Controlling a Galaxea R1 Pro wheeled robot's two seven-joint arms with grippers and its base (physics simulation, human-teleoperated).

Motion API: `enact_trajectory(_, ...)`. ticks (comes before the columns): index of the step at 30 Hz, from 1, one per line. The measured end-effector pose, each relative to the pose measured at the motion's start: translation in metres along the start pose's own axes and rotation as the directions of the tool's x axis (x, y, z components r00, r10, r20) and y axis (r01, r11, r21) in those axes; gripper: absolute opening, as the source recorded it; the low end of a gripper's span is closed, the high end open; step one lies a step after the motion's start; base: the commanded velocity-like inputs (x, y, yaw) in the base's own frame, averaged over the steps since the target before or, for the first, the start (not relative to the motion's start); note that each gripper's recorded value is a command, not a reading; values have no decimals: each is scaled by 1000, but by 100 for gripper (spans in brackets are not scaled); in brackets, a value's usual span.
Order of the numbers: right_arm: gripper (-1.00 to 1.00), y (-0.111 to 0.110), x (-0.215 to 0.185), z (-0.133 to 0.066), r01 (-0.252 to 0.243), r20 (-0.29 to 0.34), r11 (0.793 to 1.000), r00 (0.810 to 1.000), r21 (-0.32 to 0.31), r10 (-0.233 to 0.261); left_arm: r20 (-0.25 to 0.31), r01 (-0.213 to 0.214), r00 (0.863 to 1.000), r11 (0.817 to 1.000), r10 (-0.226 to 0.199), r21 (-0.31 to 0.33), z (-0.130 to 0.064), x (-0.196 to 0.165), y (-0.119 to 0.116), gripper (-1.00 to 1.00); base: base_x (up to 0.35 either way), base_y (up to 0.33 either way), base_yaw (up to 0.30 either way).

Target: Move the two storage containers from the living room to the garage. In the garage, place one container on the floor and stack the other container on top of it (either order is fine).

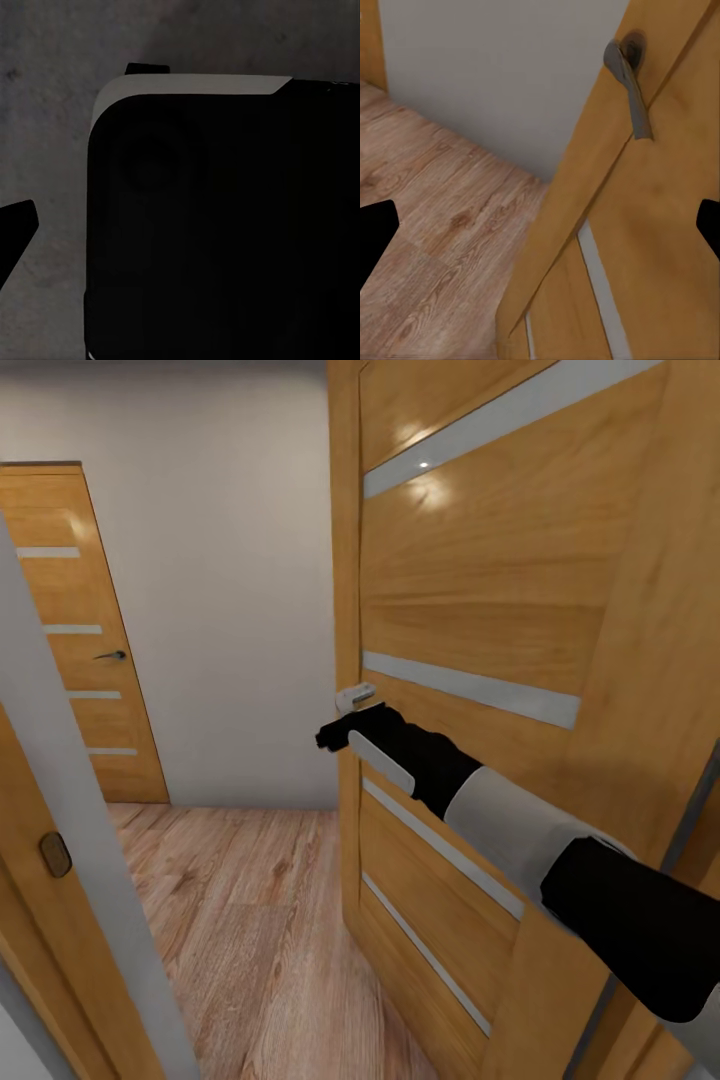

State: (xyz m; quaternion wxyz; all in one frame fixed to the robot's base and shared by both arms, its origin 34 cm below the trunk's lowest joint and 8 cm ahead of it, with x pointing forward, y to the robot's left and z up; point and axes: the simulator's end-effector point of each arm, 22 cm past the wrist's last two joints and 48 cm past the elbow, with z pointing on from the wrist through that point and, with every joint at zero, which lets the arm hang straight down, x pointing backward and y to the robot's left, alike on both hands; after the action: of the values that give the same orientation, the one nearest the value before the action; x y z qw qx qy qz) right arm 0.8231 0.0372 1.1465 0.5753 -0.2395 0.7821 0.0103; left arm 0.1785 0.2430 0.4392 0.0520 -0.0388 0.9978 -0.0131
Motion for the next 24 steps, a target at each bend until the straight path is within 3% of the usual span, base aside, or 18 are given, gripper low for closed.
enact_trajectory(24, 100, 2, 1, 0, -7, 3, 1000, 1000, -5, 7, 2, 1, 1000, 1000, -1, -1, 0, -1, 2, 100, 0, 0, 0)
